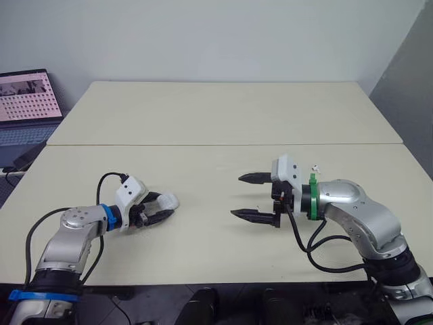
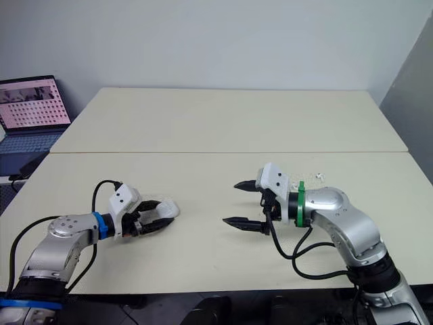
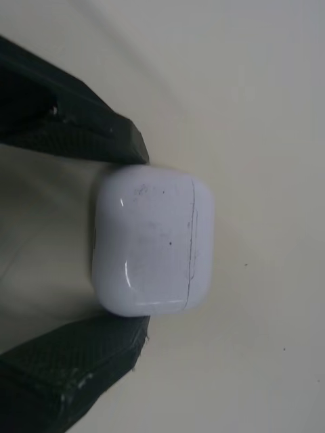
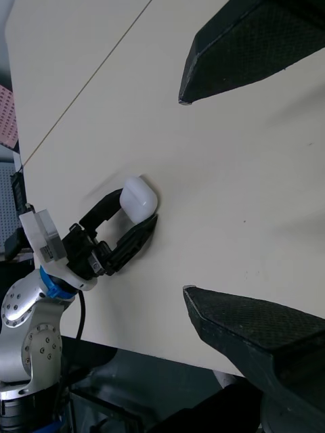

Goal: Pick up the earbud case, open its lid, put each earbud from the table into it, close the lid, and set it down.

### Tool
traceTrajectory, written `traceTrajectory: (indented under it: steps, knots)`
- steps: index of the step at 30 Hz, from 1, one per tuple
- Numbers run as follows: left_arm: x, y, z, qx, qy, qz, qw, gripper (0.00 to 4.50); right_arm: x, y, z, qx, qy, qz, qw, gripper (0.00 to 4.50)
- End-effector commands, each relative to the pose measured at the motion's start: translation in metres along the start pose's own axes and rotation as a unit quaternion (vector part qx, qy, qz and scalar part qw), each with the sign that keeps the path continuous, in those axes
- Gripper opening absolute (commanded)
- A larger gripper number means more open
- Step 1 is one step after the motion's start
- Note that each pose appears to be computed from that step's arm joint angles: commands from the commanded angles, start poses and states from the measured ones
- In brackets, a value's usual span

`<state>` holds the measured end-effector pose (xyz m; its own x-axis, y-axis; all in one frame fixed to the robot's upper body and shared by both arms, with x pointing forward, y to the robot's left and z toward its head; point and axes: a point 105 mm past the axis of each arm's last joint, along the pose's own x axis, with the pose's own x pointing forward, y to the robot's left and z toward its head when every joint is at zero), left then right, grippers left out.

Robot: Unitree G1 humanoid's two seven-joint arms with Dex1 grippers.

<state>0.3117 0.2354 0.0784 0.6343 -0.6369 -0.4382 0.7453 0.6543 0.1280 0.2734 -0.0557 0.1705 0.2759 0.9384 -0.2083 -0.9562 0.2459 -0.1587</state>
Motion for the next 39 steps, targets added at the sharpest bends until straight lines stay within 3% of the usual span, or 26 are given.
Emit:
traceTrajectory:
  steps: [1,4,6,10,13,20,27,30,38,39]
  knots:
    - [0.005,-0.003,0.017,0.016,-0.027,-0.016,0.999,2.73,-0.010,-0.003,0.012,-0.004,-0.023,-0.019,1.000,4.50]
    - [0.017,0.001,0.054,0.070,-0.083,0.010,0.994,2.73,-0.014,-0.009,0.015,0.033,-0.042,-0.041,0.998,4.50]
    - [0.027,-0.004,0.093,0.180,-0.146,0.028,0.972,2.73,-0.013,-0.013,0.019,0.074,-0.059,-0.052,0.994,4.50]
    - [0.037,-0.035,0.149,0.408,-0.256,0.029,0.876,2.73,-0.007,-0.019,0.020,0.118,-0.054,-0.071,0.989,4.50]
    - [0.044,-0.052,0.159,0.513,-0.294,0.017,0.806,2.73,0.003,-0.023,0.025,0.148,-0.070,-0.078,0.983,4.50]
    - [0.051,-0.069,0.175,0.581,-0.360,0.011,0.730,2.73,0.022,-0.033,0.034,0.173,-0.082,-0.094,0.977,4.50]
    - [0.054,-0.064,0.181,0.587,-0.369,0.022,0.720,2.73,0.027,-0.040,0.030,0.187,-0.083,-0.111,0.973,4.50]
    - [0.054,-0.064,0.182,0.589,-0.372,0.023,0.717,2.73,0.027,-0.044,0.029,0.191,-0.086,-0.118,0.971,3.89]
    - [0.054,-0.068,0.181,0.591,-0.377,0.018,0.713,2.73,0.026,-0.047,0.035,0.200,-0.100,-0.115,0.968,0.97]
    - [0.054,-0.069,0.181,0.591,-0.377,0.016,0.713,2.73,0.026,-0.047,0.035,0.200,-0.100,-0.114,0.968,0.83]
